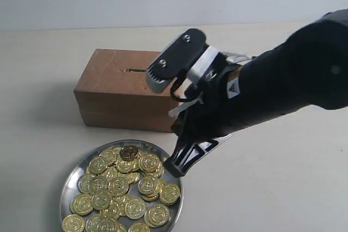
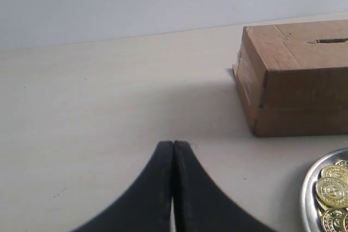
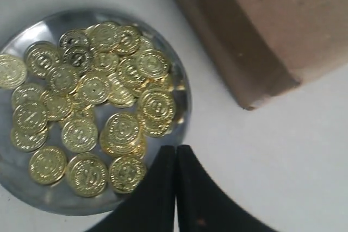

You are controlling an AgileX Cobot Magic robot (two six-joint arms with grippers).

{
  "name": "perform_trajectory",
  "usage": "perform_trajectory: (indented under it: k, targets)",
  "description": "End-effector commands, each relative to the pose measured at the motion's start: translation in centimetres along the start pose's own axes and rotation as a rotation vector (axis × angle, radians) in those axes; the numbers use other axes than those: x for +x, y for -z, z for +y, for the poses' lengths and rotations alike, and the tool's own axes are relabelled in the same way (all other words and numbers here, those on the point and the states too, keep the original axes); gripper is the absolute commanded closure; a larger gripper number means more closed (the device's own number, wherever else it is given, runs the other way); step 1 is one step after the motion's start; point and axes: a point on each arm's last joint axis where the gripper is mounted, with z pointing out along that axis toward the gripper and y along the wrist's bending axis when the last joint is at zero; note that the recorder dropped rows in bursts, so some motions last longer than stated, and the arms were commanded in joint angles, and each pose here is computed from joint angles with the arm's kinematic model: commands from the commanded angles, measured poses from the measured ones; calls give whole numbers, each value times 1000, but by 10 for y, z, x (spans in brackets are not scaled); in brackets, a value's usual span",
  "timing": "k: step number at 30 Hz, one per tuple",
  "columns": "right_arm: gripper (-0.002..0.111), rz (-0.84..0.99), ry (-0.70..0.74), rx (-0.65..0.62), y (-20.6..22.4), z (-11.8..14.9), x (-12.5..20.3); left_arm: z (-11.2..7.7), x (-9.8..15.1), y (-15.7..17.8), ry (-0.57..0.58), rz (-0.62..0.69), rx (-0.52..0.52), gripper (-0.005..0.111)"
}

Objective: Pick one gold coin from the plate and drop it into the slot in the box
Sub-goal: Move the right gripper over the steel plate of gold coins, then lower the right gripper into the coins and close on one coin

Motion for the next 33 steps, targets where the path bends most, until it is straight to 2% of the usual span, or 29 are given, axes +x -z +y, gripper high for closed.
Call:
perform_trajectory:
  k: [1,7,12,15,19,24,28,30,33]
  targets:
    - [108,91,28,-63,-23,17,-4,0,0,0,7,-10,5,107]
    - [108,259,-81,-204,-43,39,-7,0,0,0,7,-10,5,107]
    - [108,275,-68,-214,-42,40,-12,0,0,0,7,-10,5,107]
    - [108,280,-4,-224,-42,40,-12,0,0,0,7,-10,5,107]
    - [102,306,38,-230,-46,39,-16,0,0,0,7,-10,5,107]
    - [95,443,18,-251,-62,39,-24,0,0,0,7,-10,5,107]
    - [93,477,49,-212,-75,34,-32,0,0,0,7,-10,5,107]
    - [89,474,51,-185,-80,31,-38,0,0,0,7,-10,5,107]
    - [69,478,9,-143,-90,27,-48,0,0,0,7,-10,5,107]
